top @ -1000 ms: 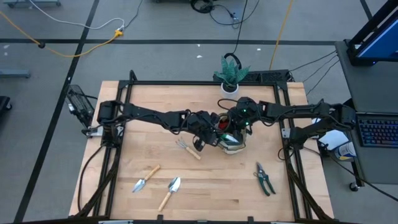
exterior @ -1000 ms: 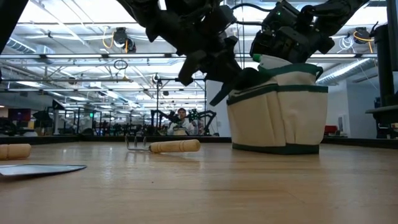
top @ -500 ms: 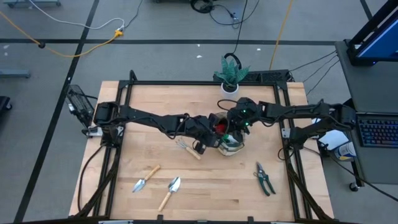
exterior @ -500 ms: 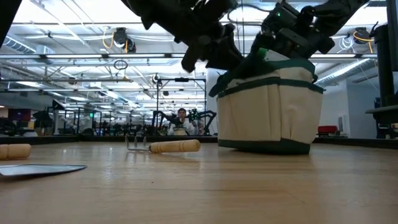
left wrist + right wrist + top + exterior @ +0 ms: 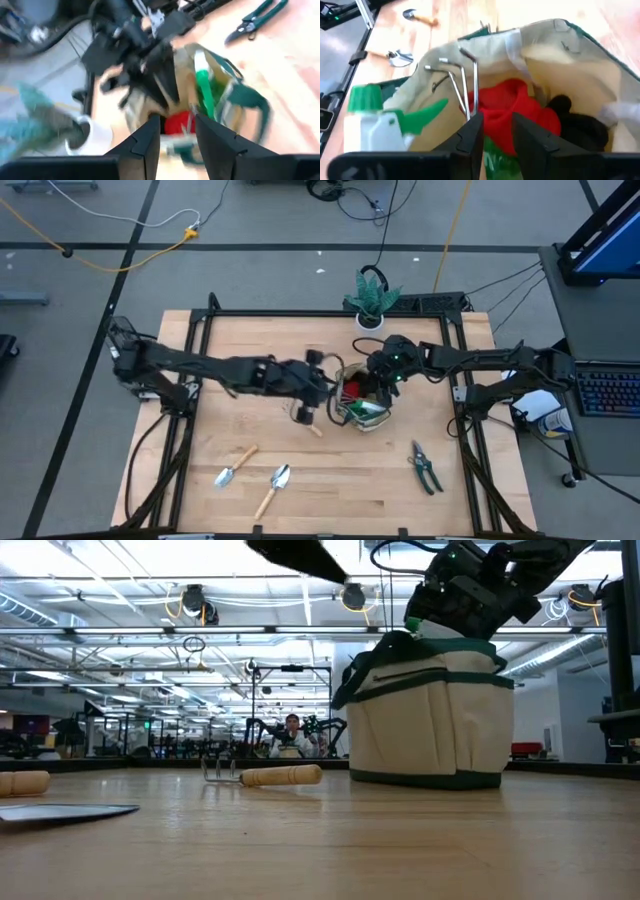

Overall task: Pick & Place Garden tools in Gardening bag
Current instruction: Put the brown hand rake into the gardening bag

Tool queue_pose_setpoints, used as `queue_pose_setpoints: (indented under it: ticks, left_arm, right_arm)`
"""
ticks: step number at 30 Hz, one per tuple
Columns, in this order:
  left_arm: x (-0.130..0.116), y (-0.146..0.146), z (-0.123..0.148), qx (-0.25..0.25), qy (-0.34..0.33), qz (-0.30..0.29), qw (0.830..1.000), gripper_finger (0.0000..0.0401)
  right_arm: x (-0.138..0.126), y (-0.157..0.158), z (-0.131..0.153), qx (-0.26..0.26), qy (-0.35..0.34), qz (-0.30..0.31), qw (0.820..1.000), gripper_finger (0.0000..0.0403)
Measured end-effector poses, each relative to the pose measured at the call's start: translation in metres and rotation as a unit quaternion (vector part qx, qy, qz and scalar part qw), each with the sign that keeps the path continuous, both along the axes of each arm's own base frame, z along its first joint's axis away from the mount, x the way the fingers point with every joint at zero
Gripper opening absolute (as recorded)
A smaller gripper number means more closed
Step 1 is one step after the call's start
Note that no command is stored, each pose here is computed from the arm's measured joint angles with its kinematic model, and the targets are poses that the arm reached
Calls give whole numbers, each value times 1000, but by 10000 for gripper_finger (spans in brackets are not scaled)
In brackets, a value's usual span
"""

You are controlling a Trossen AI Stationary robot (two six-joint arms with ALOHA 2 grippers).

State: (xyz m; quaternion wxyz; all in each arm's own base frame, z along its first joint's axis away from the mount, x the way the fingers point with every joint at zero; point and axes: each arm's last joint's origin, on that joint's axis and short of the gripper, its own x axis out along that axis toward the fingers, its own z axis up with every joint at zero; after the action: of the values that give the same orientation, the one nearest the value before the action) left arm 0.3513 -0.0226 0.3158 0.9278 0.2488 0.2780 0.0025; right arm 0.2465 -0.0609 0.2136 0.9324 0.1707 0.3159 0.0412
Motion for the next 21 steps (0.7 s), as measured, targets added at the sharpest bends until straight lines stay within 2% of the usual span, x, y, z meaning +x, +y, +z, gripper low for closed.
queue_pose_setpoints:
  ticks: [3,9,11,21]
  left_arm:
    - [-19,2,21,-27,-19,18,999,131]
    - [-42,2,31,-31,4,33,999,131]
    - [-41,1,35,-27,-11,31,999,131]
    - [-42,-3,32,-19,1,34,999,131]
  right_arm:
    - [1,0,1,-1,-3,1,1000,103]
    - [0,1,0,0,-2,2,1000,106]
    - [0,1,0,0,-2,2,1000,105]
    - [0,1,1,-1,-3,2,1000,102]
